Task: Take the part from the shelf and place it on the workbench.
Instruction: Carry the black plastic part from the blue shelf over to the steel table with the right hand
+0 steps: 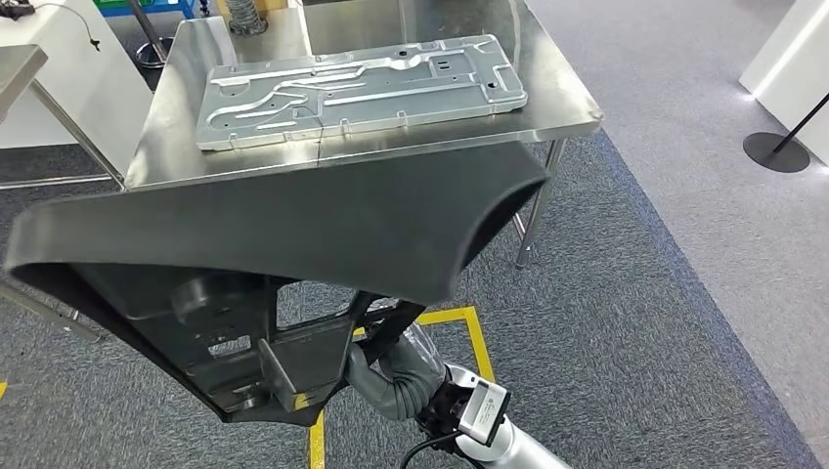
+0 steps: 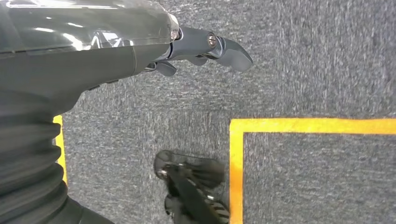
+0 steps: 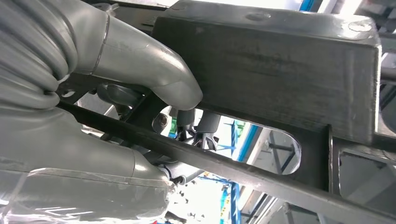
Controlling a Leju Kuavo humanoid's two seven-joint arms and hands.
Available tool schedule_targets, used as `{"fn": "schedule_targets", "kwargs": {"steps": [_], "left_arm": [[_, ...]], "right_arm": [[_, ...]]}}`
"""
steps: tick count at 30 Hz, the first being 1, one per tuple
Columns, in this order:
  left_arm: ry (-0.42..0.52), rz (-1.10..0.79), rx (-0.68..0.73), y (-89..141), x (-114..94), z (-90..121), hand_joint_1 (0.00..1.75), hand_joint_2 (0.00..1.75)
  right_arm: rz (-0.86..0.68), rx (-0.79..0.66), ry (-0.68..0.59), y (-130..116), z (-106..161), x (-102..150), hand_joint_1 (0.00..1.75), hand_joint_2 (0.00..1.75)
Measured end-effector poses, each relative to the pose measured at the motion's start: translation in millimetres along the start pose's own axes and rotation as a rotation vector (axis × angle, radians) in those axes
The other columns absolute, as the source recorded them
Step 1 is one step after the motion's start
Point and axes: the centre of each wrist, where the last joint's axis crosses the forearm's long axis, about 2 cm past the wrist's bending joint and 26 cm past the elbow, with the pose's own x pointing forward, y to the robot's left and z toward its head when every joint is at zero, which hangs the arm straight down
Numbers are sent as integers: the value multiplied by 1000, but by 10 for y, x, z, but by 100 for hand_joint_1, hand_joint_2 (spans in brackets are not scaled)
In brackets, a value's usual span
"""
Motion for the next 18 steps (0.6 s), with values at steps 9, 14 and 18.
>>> {"fn": "schedule_targets", "kwargs": {"steps": [9, 14, 18], "left_arm": [[13, -4, 6, 36, -51, 23, 0, 175], [12, 2, 10, 26, -39, 18, 0, 175], [13, 10, 15, 21, -49, 23, 0, 175]], "right_arm": [[-45, -11, -5, -9, 16, 21, 175, 175], [-41, -8, -15, -25, 2, 40, 175, 175], [-29, -13, -10, -15, 18, 39, 175, 175]]}}
